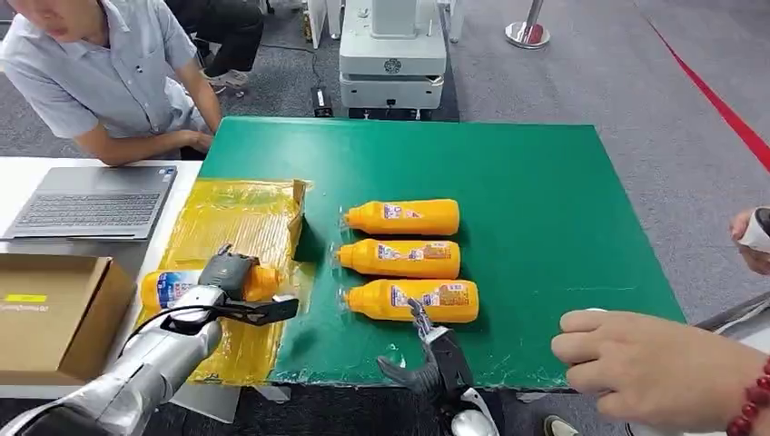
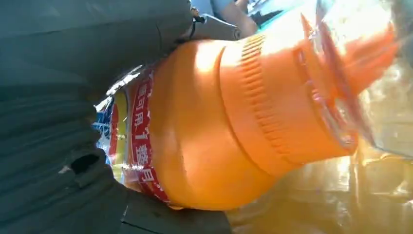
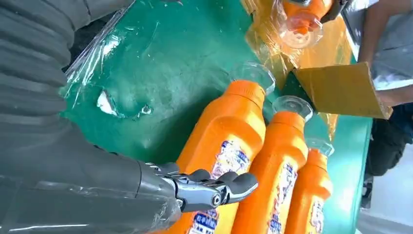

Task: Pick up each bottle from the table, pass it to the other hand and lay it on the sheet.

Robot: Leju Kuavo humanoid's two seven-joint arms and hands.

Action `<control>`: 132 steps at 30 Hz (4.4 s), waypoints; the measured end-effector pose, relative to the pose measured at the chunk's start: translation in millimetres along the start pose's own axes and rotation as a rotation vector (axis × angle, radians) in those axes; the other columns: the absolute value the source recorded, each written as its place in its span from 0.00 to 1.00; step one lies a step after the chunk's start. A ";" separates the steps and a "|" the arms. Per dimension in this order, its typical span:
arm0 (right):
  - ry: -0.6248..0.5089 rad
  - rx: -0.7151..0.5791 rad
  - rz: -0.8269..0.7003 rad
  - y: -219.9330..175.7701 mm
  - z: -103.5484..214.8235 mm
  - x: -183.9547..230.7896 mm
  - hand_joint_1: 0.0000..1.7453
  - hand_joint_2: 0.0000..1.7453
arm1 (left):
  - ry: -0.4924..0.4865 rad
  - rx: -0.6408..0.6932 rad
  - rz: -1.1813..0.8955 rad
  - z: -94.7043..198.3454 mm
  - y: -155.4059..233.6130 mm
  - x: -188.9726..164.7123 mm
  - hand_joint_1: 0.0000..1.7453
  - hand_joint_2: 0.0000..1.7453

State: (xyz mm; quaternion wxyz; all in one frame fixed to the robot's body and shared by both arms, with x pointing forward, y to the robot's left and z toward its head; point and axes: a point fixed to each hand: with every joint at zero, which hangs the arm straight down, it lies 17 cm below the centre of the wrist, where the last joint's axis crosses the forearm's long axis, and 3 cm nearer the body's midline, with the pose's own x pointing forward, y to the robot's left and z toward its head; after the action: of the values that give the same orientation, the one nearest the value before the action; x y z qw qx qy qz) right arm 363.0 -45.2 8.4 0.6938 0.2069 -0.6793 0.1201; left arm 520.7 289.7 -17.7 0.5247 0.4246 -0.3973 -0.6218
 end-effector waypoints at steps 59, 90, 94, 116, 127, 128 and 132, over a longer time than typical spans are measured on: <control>-0.225 -0.079 1.189 -46.8 31.2 21.2 0.00 1.00 | -0.435 0.645 0.481 157.5 142.9 137.4 0.00 1.00; 0.161 -0.066 1.318 -182.0 -43.3 -2.9 0.00 1.00 | -0.734 0.678 0.746 184.4 183.9 236.3 0.00 1.00; 0.151 -0.057 1.301 -172.8 -51.0 0.1 0.00 1.00 | -0.747 0.669 0.746 184.9 182.7 242.2 0.00 1.00; 0.239 0.017 1.225 -163.6 -32.0 -34.0 0.00 1.00 | -0.759 0.642 0.731 182.1 175.9 246.2 0.00 1.00; 0.358 0.060 1.162 -170.5 -20.0 -55.3 0.00 1.00 | -0.751 0.617 0.719 177.6 165.9 244.4 0.00 1.00; 0.379 0.065 1.158 -173.4 -18.4 -57.8 0.00 1.00 | -0.750 0.614 0.719 176.9 164.8 244.4 0.00 1.00; 0.399 0.070 1.153 -176.6 -16.4 -60.4 0.00 1.00 | -0.750 0.612 0.719 176.4 164.0 244.5 0.00 1.00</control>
State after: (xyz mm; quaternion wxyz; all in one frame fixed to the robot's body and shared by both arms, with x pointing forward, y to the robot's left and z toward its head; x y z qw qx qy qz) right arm 453.8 -187.2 -73.3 0.6236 -0.1979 -0.5343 0.5353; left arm 384.0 34.4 166.3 0.3804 0.1471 -0.8347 -0.3702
